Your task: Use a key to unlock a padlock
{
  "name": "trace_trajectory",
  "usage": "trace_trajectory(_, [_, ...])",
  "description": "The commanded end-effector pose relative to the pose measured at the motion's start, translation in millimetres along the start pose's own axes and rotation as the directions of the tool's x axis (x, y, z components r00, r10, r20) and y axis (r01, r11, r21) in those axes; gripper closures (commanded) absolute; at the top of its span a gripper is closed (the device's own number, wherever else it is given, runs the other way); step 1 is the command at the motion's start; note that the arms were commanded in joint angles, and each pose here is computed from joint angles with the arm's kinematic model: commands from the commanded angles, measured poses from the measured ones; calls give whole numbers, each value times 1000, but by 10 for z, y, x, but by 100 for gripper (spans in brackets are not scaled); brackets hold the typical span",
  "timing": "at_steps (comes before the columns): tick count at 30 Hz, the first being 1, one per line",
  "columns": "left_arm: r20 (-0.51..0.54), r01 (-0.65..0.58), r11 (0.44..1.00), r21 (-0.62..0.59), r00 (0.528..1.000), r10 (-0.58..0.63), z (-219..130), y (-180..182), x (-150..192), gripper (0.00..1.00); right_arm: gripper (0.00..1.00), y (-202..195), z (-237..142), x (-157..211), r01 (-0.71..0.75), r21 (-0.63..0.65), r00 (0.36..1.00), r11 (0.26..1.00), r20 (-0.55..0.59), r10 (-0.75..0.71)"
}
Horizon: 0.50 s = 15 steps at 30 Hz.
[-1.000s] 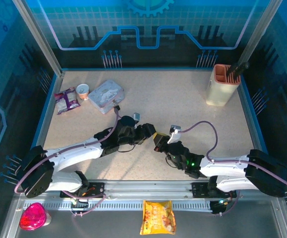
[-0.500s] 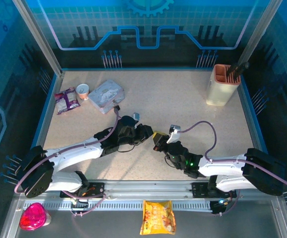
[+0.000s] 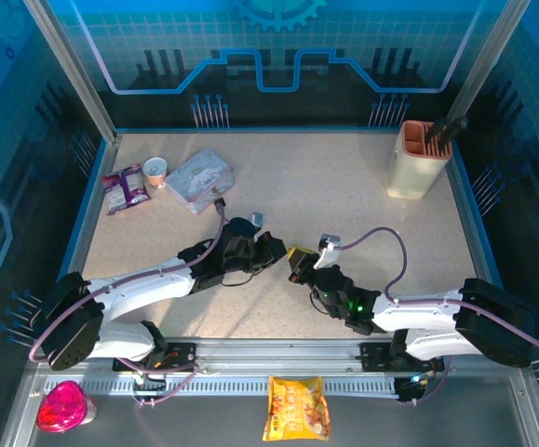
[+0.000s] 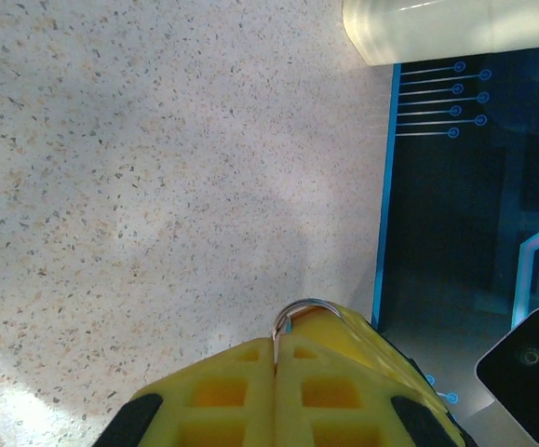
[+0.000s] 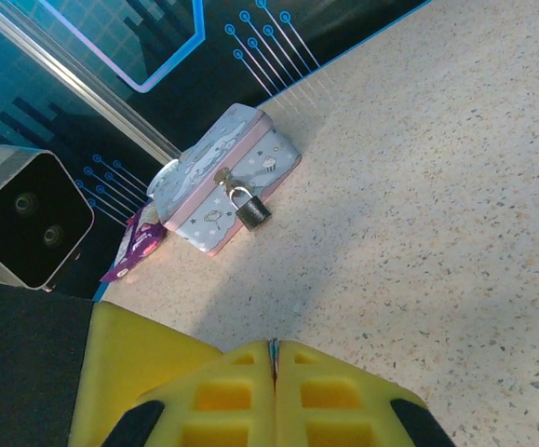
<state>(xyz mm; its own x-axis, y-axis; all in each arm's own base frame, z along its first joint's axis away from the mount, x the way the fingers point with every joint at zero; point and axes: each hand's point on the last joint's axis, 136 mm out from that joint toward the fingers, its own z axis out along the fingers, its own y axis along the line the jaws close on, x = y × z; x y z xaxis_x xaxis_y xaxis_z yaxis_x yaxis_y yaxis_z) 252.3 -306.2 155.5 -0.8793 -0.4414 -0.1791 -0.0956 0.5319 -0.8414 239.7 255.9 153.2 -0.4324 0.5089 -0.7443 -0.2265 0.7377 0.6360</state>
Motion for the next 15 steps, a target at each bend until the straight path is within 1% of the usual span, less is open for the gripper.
trace_trajectory(1, [68,-57,998,-29,996,59,-25,-3,-232,99,89,197,-52,-181,-20,-63,998,998,50,24])
trace_trajectory(3, [107,-131,990,-59,985,137,-89,22,-365,100,79,141,-56,-232,-35,-63,999,997,28,37])
trace_trajectory(4, [126,-184,979,-84,973,194,-127,39,-442,100,74,104,-55,-252,-49,-59,999,997,-1,49])
trace_trajectory(5, [145,-235,967,-101,958,248,-162,40,-505,100,71,64,-50,-281,-64,-47,998,997,-29,63])
trace_trajectory(7, [192,-371,916,-154,898,396,-240,43,-639,100,66,-14,-46,-326,-68,-15,992,998,-111,66])
trace_trajectory(8, [210,-414,893,-178,870,446,-269,45,-693,100,63,-24,-50,-356,-59,-16,989,998,-133,56])
trace_trajectory(10, [226,-537,820,-199,789,572,-307,-27,-750,100,57,52,-77,-401,-23,-71,985,997,-172,11])
trace_trajectory(12, [221,-593,774,-220,743,632,-331,-79,-798,100,51,163,-117,-443,49,-140,984,989,-166,-72])
trace_trajectory(13, [207,-593,771,-231,744,635,-347,-99,-825,100,49,200,-135,-454,111,-168,978,980,-155,-137])
trace_trajectory(15, [168,-560,794,-238,781,601,-358,-101,-883,100,44,268,-159,-438,232,-224,957,947,-120,-263])
